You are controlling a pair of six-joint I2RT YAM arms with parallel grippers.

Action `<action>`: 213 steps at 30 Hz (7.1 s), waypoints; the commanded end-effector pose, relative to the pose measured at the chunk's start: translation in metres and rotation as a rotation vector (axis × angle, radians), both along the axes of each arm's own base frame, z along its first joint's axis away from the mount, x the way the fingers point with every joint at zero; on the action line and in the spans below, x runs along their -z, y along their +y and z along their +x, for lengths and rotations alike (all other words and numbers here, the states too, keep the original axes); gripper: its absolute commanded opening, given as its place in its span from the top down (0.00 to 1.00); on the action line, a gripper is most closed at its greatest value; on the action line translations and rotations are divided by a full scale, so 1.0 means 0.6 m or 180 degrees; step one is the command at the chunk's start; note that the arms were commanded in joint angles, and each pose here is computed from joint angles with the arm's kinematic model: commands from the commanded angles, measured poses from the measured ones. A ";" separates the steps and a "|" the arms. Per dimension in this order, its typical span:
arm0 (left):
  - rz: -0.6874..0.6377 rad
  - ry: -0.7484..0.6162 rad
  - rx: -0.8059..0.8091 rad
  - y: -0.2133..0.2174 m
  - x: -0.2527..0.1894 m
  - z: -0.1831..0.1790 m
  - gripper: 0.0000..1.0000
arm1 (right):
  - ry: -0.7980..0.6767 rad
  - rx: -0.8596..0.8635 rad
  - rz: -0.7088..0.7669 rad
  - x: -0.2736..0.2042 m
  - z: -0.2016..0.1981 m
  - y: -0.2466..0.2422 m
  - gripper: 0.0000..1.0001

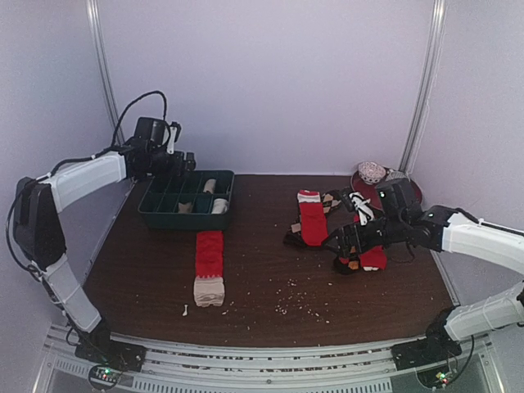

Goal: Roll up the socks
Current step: Move the right arm with a pair of socks to the center of the board, then pick up the pair of socks from the center of the board, then roll a pair of socks at the center of the board.

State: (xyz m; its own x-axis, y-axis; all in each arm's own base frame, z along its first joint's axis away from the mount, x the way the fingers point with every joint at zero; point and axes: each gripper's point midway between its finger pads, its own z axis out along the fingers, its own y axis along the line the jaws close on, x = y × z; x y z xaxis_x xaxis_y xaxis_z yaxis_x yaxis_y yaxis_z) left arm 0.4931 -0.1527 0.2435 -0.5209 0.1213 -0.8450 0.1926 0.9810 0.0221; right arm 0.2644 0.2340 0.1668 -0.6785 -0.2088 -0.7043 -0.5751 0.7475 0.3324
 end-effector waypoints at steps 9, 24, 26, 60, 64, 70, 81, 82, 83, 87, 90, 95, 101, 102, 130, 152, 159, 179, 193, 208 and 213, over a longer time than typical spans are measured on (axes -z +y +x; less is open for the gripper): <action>-0.0784 -0.0633 0.0713 -0.025 -0.027 -0.166 0.02 | -0.0020 -0.0607 0.0676 -0.038 -0.038 0.079 0.00; -0.0804 -0.0181 0.0492 -0.041 0.131 -0.317 0.02 | -0.0159 -0.1751 0.0154 0.044 -0.086 0.388 0.03; -0.0857 -0.0161 0.0327 -0.025 0.146 -0.324 0.02 | -0.0361 -0.1940 -0.0078 0.067 -0.093 0.416 0.09; -0.0787 0.0218 -0.0131 0.016 0.227 -0.343 0.02 | -0.0321 -0.1927 -0.1219 0.311 -0.052 0.441 0.47; -0.0775 0.0173 -0.0026 0.009 0.220 -0.343 0.02 | -0.0135 -0.1555 -0.1408 0.327 -0.071 0.372 0.48; -0.0920 0.0137 0.0092 -0.010 0.217 -0.339 0.02 | 0.0104 -0.1127 -0.1359 0.332 -0.104 0.295 0.49; -0.1446 -0.0007 0.0637 -0.083 0.196 -0.327 0.02 | -0.0451 -0.1014 -0.1274 0.198 -0.087 0.277 0.49; -0.1429 0.0035 0.0663 -0.089 0.203 -0.323 0.02 | -0.0499 -0.0998 -0.1283 0.185 -0.086 0.274 0.49; -0.1431 0.0041 0.0685 -0.094 0.202 -0.319 0.02 | -0.0558 -0.0984 -0.1284 0.169 -0.086 0.273 0.49; -0.1413 0.0033 0.0839 -0.112 0.195 -0.311 0.02 | -0.0858 -0.0874 -0.1376 0.100 -0.076 0.262 0.38; -0.1354 0.0058 0.1004 -0.128 0.189 -0.310 0.02 | -0.1033 -0.0598 -0.1533 0.046 -0.053 0.241 0.00; -0.1352 0.0091 0.1098 -0.137 0.185 -0.310 0.02 | -0.1351 0.0351 -0.1671 -0.059 0.000 0.187 0.00; -0.1440 -0.0010 0.1048 -0.134 0.158 -0.307 0.02 | -0.1459 0.1089 -0.1990 -0.099 0.021 0.123 0.00; -0.1476 -0.0029 0.1039 -0.134 0.153 -0.307 0.02 | -0.1388 0.1088 -0.1965 -0.092 0.017 0.121 0.00; -0.0818 -0.0093 0.1596 -0.191 0.204 -0.389 0.02 | -0.1524 -0.1962 -0.0727 0.170 -0.212 0.293 0.03; -0.0561 0.0133 0.1893 -0.221 0.242 -0.408 0.04 | -0.1045 -0.2285 -0.0963 0.271 -0.179 0.298 0.37; -0.0646 0.0012 0.2304 -0.238 0.230 -0.437 0.04 | -0.0423 -0.2158 -0.0839 0.295 -0.186 0.276 0.70; -0.0725 -0.0142 0.3634 -0.337 0.250 -0.528 0.02 | 0.2443 -0.1727 0.0305 0.290 -0.226 0.255 0.94; -0.0556 0.0271 0.3823 -0.366 0.328 -0.573 0.20 | 0.2478 -0.1707 0.0259 0.300 -0.216 0.255 0.93; -0.0558 0.1019 0.3303 -0.357 0.400 -0.560 1.00 | 0.2090 -0.1788 0.0312 0.278 -0.202 0.259 0.78; -0.0565 0.1840 0.2963 -0.335 0.460 -0.585 1.00 | 0.1168 -0.1910 0.0411 0.202 -0.180 0.252 0.75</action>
